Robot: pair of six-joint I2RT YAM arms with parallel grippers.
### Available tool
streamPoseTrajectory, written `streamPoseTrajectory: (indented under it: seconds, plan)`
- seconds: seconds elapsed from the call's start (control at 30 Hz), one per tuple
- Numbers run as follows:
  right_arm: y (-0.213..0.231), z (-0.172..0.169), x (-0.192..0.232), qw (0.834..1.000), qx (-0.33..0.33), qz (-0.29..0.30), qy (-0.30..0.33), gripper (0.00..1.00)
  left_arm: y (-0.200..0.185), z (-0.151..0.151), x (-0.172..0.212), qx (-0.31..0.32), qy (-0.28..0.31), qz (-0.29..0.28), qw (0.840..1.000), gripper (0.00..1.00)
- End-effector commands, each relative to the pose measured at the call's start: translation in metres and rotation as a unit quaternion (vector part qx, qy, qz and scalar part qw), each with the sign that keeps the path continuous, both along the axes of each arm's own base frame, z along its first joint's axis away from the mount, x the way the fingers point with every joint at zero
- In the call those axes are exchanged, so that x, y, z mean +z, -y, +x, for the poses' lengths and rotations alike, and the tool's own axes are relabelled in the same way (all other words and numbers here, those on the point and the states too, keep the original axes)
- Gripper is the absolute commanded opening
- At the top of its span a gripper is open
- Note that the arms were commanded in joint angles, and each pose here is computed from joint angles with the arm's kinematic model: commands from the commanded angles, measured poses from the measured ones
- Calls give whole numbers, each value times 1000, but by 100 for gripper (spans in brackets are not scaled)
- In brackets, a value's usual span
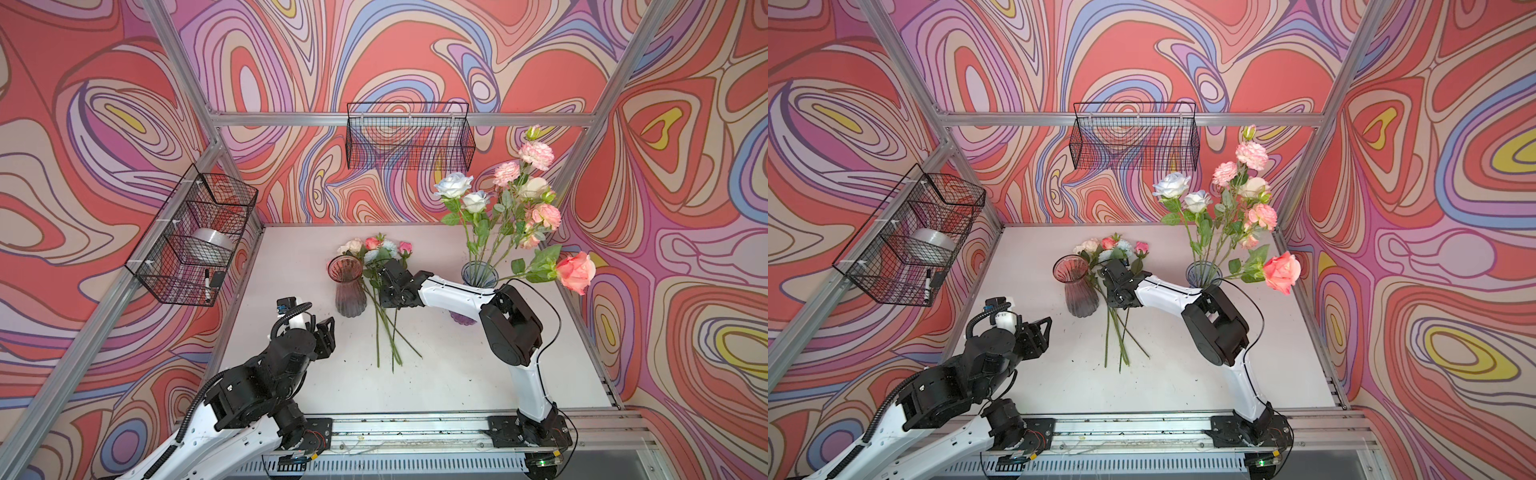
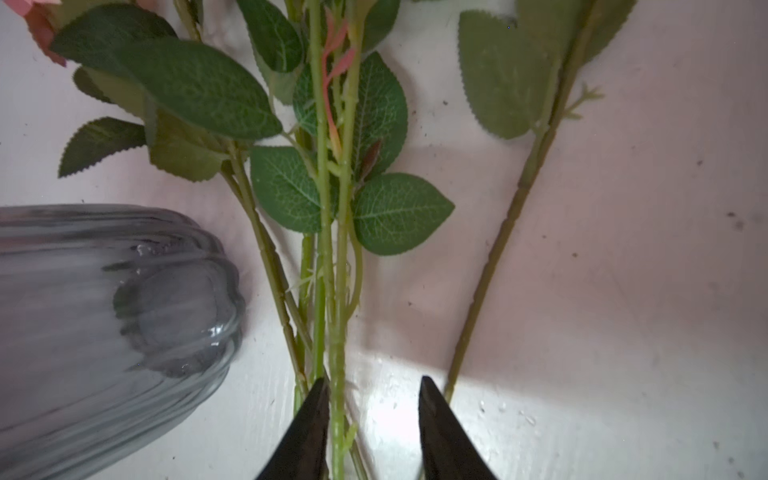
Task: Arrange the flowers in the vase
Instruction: 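Lower the open right gripper onto the flower stems beside the pink vase, then grip a pale-blue flower stem with the right gripper and lift it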
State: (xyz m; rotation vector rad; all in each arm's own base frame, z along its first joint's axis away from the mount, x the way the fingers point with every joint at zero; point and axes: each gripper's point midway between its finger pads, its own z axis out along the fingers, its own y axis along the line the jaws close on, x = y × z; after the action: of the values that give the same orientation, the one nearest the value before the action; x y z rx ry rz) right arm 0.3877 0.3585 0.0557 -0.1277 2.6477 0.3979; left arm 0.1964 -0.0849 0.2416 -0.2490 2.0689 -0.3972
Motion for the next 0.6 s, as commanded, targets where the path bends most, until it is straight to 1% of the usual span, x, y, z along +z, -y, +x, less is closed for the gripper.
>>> streamPoseTrajectory:
  seconds: [0.0,0.1,0.17,0.27,0.43,0.5,0.57]
  plan:
    - [-11,5,-6,1000,14,13,-8,36,2,1,-1,-7,-5,14,1000,66]
    - [-9,7,-12,1000,9,14,-13,29,4,2,-1,-10,-7,16,1000,66]
    - [-8,9,-14,1000,6,15,-14,21,4,2,-2,-10,-8,16,1000,66]
    - [-6,11,-9,1000,6,19,-9,12,4,2,-2,-9,-8,16,1000,66]
    - [-5,14,10,1000,4,29,10,2,1,0,0,-7,-7,15,1000,66]
    - [-6,14,19,999,5,36,18,0,0,0,1,-7,-6,14,1000,66]
    - [-5,13,30,999,4,46,27,0,0,0,3,-6,-5,12,1000,66]
